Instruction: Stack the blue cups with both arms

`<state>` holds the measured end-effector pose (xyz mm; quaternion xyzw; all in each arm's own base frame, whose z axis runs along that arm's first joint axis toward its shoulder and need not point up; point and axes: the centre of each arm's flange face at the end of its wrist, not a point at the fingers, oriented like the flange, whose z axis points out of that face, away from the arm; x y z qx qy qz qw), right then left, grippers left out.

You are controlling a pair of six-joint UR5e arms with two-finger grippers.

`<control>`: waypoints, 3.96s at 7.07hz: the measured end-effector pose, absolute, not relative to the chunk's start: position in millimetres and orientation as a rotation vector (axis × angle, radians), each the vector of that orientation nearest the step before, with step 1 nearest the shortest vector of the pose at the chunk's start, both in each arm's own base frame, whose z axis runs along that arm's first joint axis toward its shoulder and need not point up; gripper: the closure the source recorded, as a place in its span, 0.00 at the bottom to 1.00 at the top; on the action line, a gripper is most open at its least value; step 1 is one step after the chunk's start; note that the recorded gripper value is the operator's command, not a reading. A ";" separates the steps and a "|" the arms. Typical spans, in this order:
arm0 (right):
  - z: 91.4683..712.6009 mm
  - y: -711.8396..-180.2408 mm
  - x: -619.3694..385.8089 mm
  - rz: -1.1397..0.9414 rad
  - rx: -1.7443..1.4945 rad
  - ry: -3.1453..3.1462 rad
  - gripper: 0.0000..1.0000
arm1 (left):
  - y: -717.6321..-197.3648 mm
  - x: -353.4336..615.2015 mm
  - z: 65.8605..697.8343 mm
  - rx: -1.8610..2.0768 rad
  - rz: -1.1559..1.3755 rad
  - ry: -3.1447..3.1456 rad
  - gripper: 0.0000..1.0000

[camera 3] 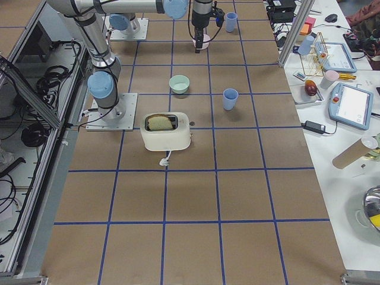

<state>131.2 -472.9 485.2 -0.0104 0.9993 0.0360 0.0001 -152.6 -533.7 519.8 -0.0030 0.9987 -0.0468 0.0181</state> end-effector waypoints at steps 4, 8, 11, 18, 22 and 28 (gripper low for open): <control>487.8 -473.9 130.6 0.090 -0.037 3.144 0.00 | -533.7 -152.5 520.1 -0.008 -0.145 3.102 0.00; 487.5 -474.6 130.4 0.089 -0.037 3.143 0.00 | -533.3 -152.6 520.4 -0.008 -0.145 3.102 0.00; 487.0 -474.7 130.4 0.088 -0.036 3.142 0.00 | -533.3 -153.3 519.7 -0.006 -0.143 3.102 0.00; 484.9 -475.0 130.1 0.095 -0.035 3.140 0.00 | -536.6 -153.2 510.9 -0.006 -0.126 3.105 0.00; 484.1 -479.4 128.4 0.063 -0.049 3.143 0.00 | -553.6 -141.8 485.9 -0.021 -0.096 3.107 0.00; 419.1 -564.5 61.0 -0.045 -0.061 3.139 0.00 | -685.9 -95.1 303.5 0.104 -0.158 3.090 0.00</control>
